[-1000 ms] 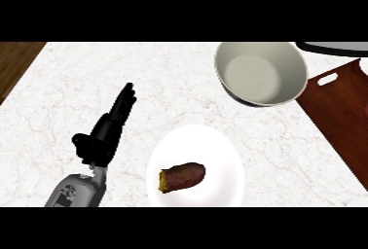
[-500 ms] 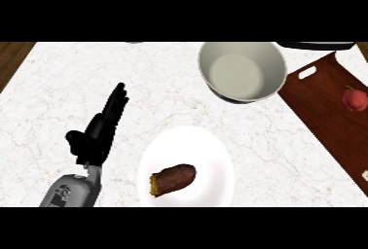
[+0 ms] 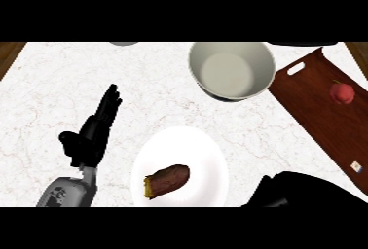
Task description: Pick the croissant from the plate and place it in the bowl
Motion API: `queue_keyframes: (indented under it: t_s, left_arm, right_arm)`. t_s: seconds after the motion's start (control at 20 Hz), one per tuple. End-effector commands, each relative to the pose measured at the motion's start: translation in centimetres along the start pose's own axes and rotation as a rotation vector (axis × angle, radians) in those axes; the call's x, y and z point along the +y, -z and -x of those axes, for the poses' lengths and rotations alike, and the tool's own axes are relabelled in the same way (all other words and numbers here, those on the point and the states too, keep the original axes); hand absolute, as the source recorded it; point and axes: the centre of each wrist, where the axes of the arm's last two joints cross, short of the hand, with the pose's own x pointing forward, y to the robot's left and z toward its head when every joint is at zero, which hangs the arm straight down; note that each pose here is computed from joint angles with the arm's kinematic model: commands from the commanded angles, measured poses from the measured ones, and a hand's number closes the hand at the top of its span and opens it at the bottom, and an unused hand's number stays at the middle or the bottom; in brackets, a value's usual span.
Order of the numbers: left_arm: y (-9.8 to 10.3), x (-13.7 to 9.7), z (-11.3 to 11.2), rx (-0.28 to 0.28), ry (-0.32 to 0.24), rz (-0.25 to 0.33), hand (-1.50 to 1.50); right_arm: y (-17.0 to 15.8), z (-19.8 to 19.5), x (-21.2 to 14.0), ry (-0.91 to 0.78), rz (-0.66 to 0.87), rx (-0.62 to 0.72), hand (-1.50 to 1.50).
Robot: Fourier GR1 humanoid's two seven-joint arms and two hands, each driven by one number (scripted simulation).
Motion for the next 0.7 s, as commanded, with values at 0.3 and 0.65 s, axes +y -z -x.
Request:
queue_keyframes:
  t_s: [0.3,0.65]
  left_arm:
    - [-0.2,0.1,0.0,0.006,0.002,0.009,0.0]
    - [-0.2,0.4,-0.5,0.011,0.016,0.022,0.0]
  right_arm:
    - [-0.1,-1.3,-16.1,0.026,0.065,0.102,1.5]
    - [2.2,4.0,-16.6,-0.295,0.073,0.193,1.5]
